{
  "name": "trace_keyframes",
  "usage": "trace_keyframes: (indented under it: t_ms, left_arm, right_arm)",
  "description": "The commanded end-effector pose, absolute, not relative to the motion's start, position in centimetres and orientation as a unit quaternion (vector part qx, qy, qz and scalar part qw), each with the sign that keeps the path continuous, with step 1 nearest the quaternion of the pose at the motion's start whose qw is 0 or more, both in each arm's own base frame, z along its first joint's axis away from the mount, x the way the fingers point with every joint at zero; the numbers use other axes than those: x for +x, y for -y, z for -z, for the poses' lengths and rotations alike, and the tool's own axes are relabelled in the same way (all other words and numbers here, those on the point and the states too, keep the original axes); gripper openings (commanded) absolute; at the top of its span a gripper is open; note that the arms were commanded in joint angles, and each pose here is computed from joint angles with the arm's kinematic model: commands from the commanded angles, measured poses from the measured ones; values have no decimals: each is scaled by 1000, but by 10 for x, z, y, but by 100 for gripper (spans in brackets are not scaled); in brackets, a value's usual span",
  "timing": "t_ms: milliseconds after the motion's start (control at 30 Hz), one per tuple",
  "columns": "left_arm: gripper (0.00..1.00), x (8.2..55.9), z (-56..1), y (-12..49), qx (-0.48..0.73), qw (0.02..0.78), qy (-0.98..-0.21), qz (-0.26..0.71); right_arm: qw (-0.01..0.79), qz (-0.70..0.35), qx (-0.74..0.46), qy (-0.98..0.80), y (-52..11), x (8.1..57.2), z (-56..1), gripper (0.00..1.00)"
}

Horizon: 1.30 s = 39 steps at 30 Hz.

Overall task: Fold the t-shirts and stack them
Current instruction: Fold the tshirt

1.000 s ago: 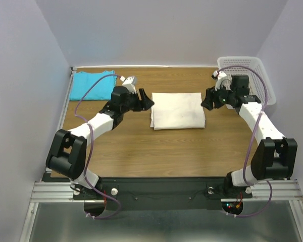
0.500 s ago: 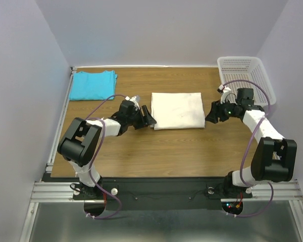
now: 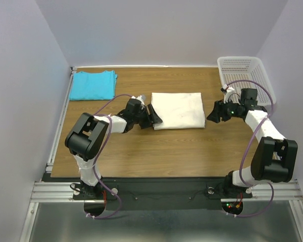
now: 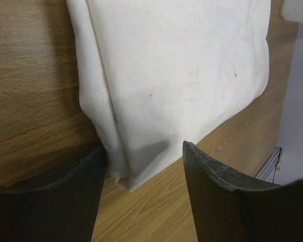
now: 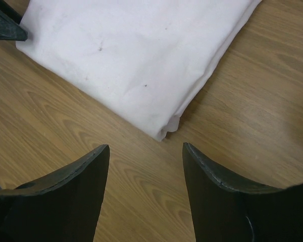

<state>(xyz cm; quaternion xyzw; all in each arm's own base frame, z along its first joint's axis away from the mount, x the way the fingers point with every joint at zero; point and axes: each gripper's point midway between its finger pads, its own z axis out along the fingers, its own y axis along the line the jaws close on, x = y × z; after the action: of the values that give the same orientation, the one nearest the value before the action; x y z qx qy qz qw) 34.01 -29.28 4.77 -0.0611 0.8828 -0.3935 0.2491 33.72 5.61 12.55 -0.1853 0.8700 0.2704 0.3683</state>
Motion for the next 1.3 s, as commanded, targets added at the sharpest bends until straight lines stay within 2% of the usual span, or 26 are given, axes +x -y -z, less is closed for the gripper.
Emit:
trace_keyframes:
  t_ms: [0,567,1033,1167,1267]
  left_arm:
    - [72,347,-53,298,-63,252,-882,392]
    - [72,348,-28,306,-59,222,-901,366]
    - [61,349,-24,315,-42,219,-902,370]
    - [55,349,-25,319,-38,217,-899,378]
    - [56,350,-28,321,-30,219,-898,381]
  right_arm:
    - [390,-274,-196,-857,-57,337,-135,65]
    - [394,-277,-192,-855,-54,337,-138,65]
    - [399,-276,-188,-854,-51,338,-141,66]
    - [397,-277,-187,-855,-51,337,-140,66]
    - [398,-276,-186,-855,-50,337,-140,66]
